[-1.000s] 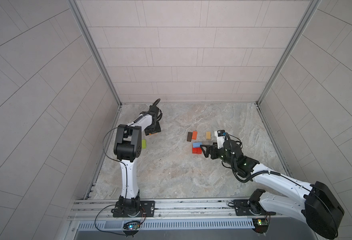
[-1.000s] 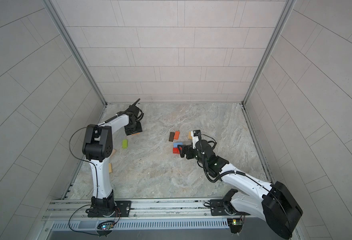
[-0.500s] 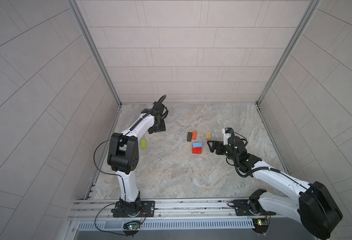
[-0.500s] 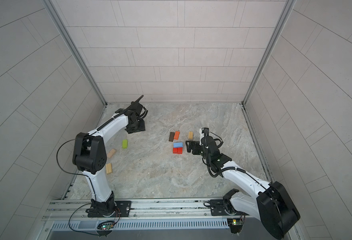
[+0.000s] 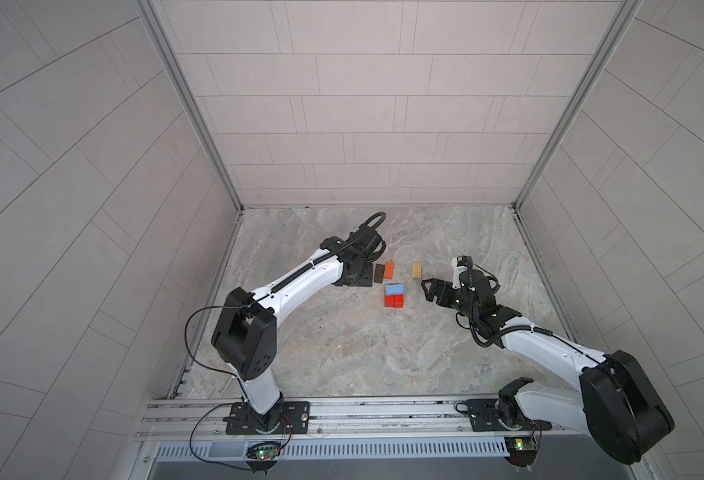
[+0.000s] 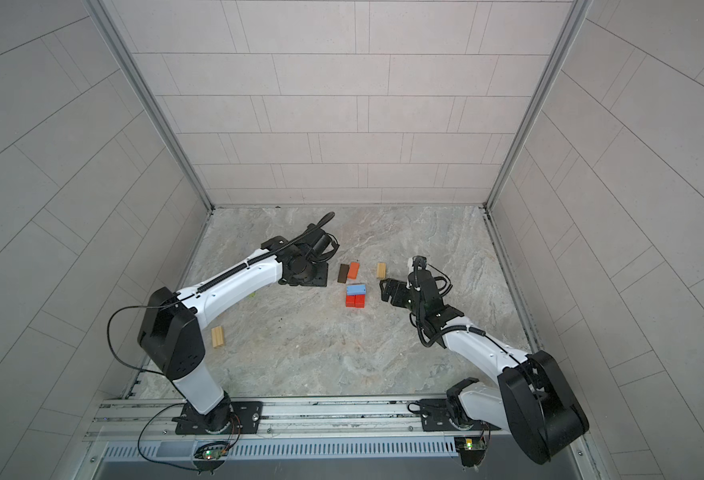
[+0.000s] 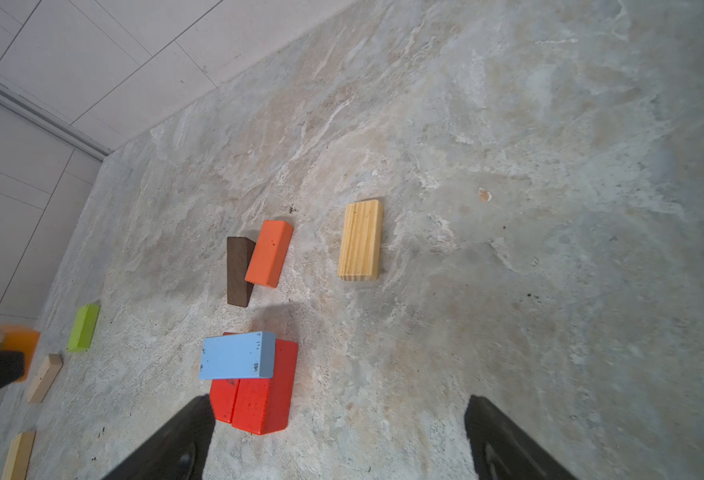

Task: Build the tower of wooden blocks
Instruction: 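Carry the Supermarket block with the left gripper over the red base, then set the Supermarket block beside the light blue block and open the left gripper, then grasp the pale wood block with the right gripper while the left withdraws, then lift the pale wood block with the right gripper toward the stacked blocks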

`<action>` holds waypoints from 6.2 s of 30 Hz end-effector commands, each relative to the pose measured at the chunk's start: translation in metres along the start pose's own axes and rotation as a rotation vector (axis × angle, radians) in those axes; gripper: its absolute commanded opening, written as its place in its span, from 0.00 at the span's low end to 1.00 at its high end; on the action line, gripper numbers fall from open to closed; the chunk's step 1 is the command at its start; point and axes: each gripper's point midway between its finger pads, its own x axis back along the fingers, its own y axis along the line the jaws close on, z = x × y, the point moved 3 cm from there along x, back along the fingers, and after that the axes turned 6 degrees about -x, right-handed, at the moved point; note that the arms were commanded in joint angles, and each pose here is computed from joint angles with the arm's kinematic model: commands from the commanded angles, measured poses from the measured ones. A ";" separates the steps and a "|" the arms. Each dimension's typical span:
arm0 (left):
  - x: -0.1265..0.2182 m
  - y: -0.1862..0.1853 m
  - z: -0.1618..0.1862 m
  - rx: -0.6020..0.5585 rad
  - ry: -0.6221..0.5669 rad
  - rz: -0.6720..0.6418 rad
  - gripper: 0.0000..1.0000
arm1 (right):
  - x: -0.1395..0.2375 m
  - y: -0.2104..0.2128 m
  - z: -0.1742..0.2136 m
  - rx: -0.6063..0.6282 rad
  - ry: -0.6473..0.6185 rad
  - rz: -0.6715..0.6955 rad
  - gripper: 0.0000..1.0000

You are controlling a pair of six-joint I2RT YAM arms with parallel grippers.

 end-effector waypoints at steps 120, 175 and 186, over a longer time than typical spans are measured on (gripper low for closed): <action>0.005 0.024 0.104 0.043 -0.237 0.205 0.88 | -0.124 0.011 -0.039 0.278 0.456 0.513 0.59; 0.039 -0.063 0.010 0.014 -0.373 0.509 0.47 | -0.045 0.115 -0.024 -0.220 0.505 -0.269 0.12; 0.012 -0.082 -0.001 0.014 -0.348 0.496 0.46 | -0.040 0.121 -0.021 -0.262 0.512 -0.319 0.12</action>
